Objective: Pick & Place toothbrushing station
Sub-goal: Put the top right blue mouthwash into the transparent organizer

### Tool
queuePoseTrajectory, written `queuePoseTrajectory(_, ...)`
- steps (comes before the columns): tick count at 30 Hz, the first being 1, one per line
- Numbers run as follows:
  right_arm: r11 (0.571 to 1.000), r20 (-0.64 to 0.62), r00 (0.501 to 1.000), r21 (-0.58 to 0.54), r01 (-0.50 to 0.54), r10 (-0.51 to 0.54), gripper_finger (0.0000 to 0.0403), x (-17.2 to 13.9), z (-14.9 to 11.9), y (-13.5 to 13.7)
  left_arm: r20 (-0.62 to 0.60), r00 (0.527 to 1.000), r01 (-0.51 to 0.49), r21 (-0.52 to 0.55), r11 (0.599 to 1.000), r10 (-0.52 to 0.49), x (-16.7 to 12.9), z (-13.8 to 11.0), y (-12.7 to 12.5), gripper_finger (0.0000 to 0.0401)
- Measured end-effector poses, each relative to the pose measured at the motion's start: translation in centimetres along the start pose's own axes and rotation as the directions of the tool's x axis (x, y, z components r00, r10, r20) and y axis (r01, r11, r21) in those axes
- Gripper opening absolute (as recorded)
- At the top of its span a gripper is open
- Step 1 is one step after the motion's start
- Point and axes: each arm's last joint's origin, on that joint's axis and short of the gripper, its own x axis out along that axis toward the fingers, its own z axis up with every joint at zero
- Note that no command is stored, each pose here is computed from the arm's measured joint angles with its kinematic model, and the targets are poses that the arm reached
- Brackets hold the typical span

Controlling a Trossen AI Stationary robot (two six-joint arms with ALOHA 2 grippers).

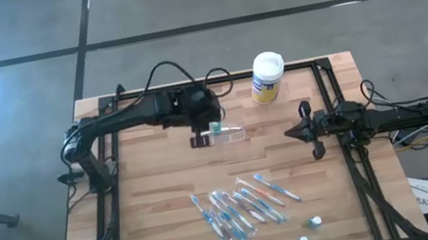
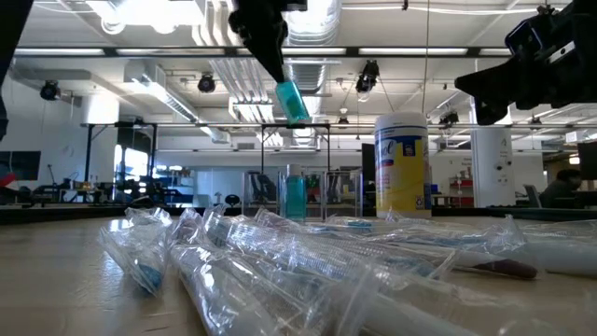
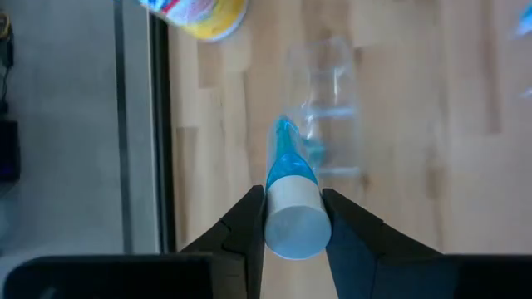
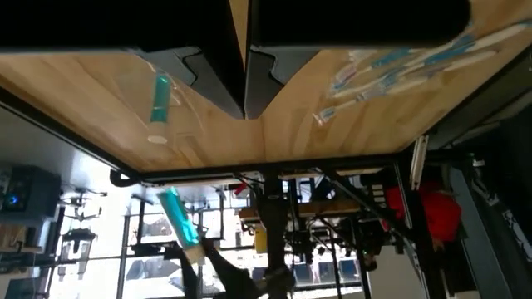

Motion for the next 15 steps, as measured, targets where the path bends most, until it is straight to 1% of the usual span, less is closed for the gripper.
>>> queuePoseTrajectory(2, 1.0, 0.008, 1.0, -0.003, -0.018, 0.018, 0.0008, 0.0, 0.1, 0.1, -0.029, 1.0, 0.003, 0.04, 0.999, -0.002, 0.8, -0.2, 0.4, 0.0099)
queuePoseTrajectory(6, 1.0, 0.049, 0.998, -0.013, -0.026, 0.027, 0.0008, 0.0, 0.5, 0.1, -0.056, 0.998, 0.04, 0.165, 0.985, -0.031, 2.0, 0.0, 0.5, 0.0099)
queuePoseTrajectory(10, 0.997, 0.064, 0.997, 0.052, -0.056, 0.052, 0.0008, 0.0, 0.7, 0.2, -0.069, 0.996, 0.073, 0.257, 0.964, -0.057, 2.8, 0.4, 0.3, 0.0099)
queuePoseTrajectory(15, 0.996, 0.147, 0.987, 0.047, -0.074, 0.067, 0.0008, -0.1, 1.5, 0.3, -0.107, 0.992, 0.098, 0.29, 0.952, -0.069, 4.5, 0.7, -0.1, 0.0099)
